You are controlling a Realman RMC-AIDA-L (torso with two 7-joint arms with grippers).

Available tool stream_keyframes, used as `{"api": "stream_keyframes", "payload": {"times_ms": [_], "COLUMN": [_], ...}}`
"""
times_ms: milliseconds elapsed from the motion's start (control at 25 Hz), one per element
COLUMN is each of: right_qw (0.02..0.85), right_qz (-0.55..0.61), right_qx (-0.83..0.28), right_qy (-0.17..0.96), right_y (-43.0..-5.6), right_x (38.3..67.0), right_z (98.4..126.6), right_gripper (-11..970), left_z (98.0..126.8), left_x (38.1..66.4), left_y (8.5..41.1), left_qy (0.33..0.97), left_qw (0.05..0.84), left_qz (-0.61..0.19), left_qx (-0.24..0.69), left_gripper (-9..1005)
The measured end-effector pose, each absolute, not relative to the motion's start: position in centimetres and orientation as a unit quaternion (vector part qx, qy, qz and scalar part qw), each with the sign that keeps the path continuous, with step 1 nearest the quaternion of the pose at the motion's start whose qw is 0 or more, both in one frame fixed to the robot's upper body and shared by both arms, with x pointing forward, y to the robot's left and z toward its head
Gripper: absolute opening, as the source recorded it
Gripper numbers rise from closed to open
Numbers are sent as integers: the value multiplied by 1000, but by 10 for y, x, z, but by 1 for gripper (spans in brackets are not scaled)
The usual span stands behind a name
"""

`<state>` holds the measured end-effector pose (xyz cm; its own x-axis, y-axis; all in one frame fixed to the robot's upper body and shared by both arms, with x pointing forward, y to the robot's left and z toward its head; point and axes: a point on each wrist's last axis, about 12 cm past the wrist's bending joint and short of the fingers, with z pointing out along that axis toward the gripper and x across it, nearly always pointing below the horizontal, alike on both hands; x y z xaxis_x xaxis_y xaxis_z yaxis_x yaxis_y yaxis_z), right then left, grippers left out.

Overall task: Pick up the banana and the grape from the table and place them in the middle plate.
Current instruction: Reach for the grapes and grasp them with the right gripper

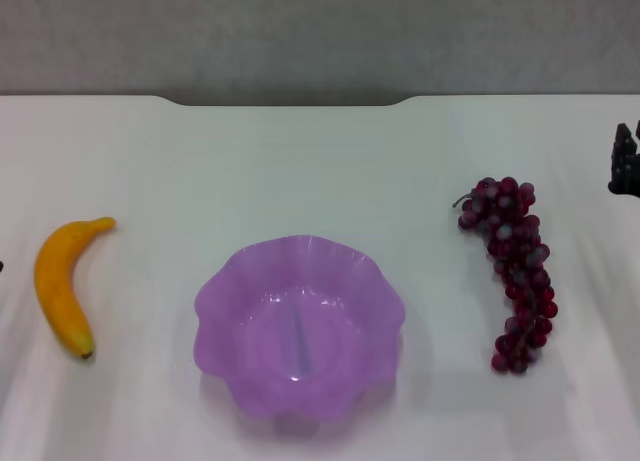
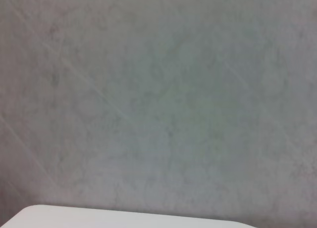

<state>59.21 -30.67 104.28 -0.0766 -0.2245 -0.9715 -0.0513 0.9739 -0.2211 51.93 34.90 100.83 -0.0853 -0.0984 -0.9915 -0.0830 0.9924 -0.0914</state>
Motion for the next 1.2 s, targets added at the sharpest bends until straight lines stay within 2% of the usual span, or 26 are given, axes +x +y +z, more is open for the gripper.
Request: {"api": "stream_keyframes", "payload": {"times_ms": [80, 200, 760, 960, 1160, 1200], "right_qw": [672, 671, 671, 672, 674, 674], "right_qz": [-65, -67, -66, -66, -73, -74], "right_qx": [-95, -95, -96, -97, -108, -108], "right_qy": [731, 732, 732, 731, 728, 727], "right_y": [-307, -308, -307, -307, -305, -305], "right_x": [592, 592, 592, 593, 596, 597], "right_z": [1043, 1042, 1042, 1043, 1045, 1046], "right_gripper": [111, 190, 257, 281, 533, 555], "left_z": [1008, 1008, 1009, 1010, 1010, 1010], "left_x": [519, 519, 521, 521, 521, 521], "left_y": [349, 349, 345, 345, 344, 344], "left_qy": [737, 737, 737, 734, 733, 733], "left_qw": [673, 673, 675, 678, 679, 679], "left_qz": [-5, -5, 34, 34, 32, 31], "left_qx": [-63, -63, -13, -12, -14, -15], "left_gripper": [236, 251, 322, 497, 659, 692]}}
